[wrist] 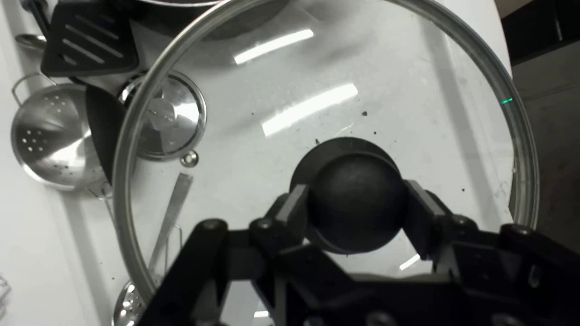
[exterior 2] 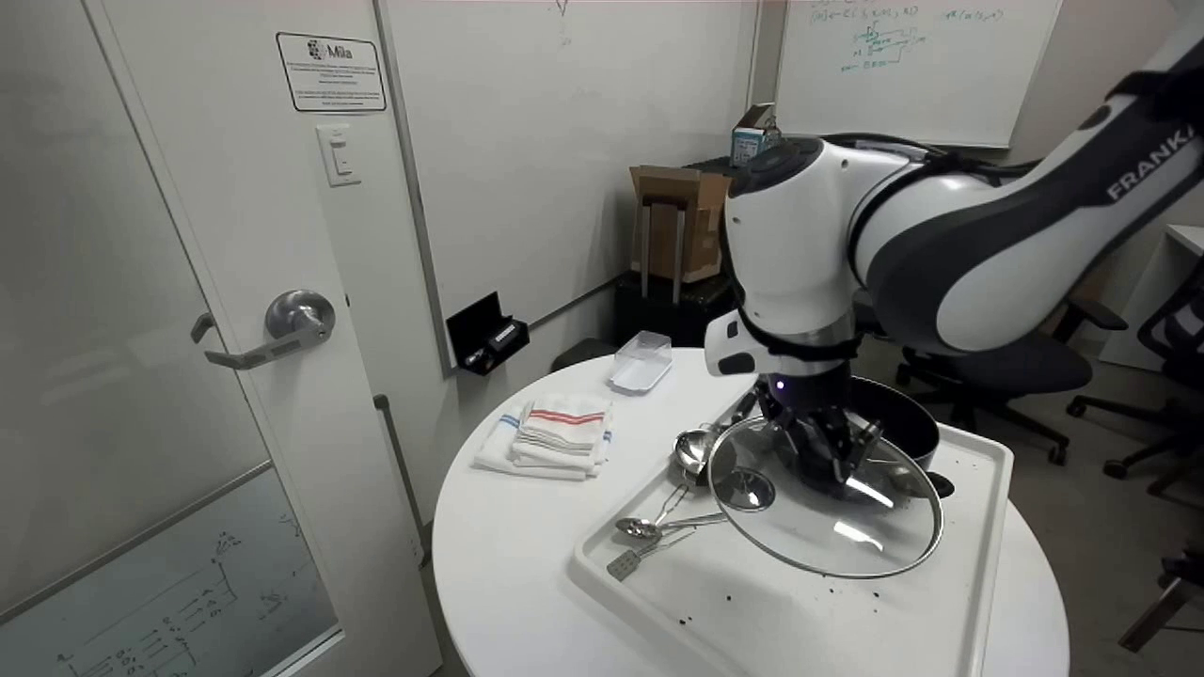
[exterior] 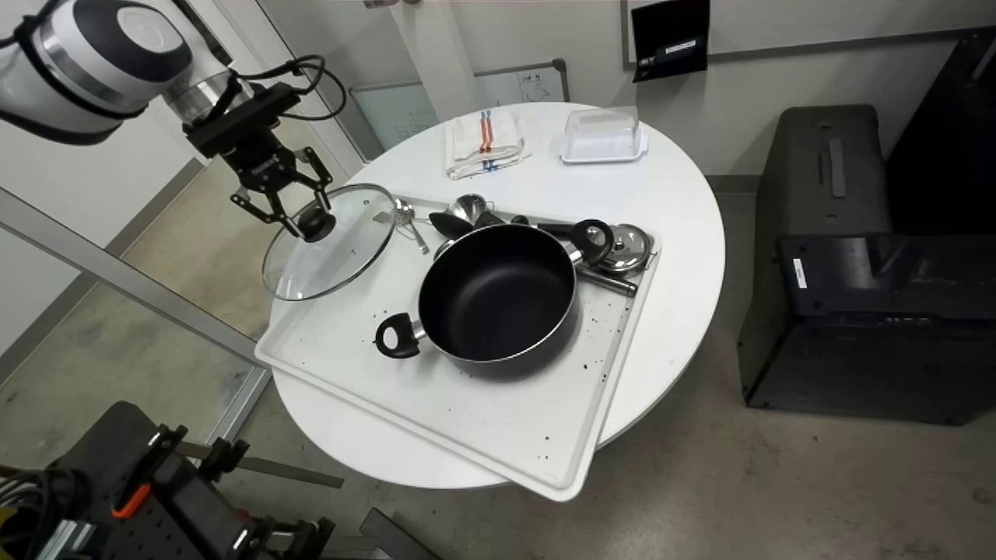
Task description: Put the glass lid on the black pot.
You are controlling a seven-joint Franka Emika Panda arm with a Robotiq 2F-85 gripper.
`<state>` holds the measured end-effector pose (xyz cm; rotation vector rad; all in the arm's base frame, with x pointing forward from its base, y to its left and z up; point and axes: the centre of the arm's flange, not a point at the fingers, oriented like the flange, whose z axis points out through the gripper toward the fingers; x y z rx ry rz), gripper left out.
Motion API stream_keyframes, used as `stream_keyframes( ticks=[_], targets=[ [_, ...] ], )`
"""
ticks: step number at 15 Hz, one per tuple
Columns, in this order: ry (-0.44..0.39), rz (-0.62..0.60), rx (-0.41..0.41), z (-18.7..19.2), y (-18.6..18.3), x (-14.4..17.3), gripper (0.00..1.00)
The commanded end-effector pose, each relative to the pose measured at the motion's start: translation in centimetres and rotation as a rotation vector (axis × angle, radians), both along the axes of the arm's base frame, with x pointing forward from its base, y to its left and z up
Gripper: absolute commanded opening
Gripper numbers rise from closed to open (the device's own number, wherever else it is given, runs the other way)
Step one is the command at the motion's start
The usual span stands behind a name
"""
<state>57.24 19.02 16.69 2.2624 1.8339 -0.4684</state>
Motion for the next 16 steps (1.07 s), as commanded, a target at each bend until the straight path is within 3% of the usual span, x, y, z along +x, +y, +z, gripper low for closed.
stream_keyframes(
  ticks=[1,9,16],
  targets=[
    [-0.011,-0.144,0.017,3.6,-2.6,1.6,0.27],
    [-0.054,-0.497,0.083,4.9,-9.2,5.9,0.27],
    [-0.073,-0.821,0.123,3.3,-12.0,8.4,0.27]
  ],
)
